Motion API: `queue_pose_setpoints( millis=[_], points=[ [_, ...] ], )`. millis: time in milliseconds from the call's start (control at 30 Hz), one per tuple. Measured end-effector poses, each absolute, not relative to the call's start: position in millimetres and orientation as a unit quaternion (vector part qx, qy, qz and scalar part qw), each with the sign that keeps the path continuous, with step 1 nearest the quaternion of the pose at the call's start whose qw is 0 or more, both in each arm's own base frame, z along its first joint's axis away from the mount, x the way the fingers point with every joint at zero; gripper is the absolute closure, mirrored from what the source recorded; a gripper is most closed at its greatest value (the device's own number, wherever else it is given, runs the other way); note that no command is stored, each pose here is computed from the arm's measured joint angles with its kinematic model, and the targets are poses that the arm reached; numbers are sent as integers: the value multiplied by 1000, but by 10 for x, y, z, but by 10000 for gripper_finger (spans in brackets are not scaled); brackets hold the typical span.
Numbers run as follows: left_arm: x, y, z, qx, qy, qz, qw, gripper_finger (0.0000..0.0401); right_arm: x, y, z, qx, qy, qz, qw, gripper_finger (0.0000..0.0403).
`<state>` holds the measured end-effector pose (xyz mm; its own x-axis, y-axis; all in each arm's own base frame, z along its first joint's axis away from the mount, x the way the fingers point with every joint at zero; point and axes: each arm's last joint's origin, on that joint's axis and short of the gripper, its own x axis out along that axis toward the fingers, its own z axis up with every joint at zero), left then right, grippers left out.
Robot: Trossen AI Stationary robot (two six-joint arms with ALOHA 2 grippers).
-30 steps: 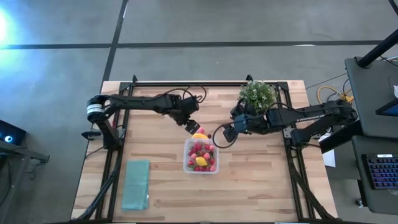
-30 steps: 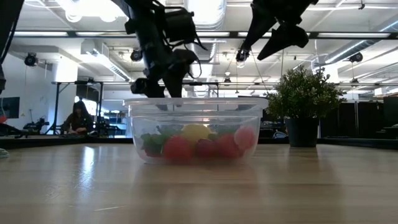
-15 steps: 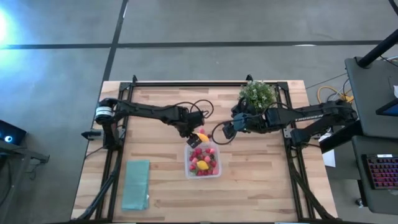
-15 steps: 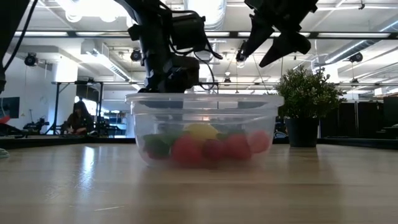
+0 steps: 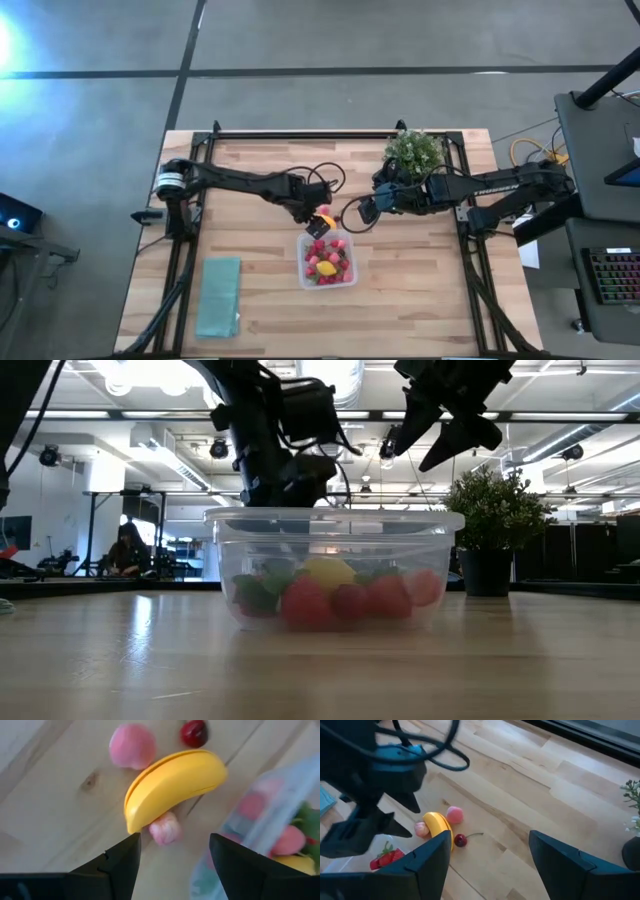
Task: Pick and placing Produce into tupperware
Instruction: Put the pink peach into the transparent bin
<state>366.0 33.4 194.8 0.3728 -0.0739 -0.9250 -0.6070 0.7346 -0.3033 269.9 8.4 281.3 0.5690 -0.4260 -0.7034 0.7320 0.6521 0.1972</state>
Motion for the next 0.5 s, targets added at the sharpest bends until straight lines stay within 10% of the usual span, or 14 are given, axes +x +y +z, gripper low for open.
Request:
queue_pose_setpoints(
  millis=[500],
  points=[
    [3733, 316, 1667, -329, 560, 184, 738, 180, 2698, 85, 2813, 241, 317, -340, 852, 145]
  ],
)
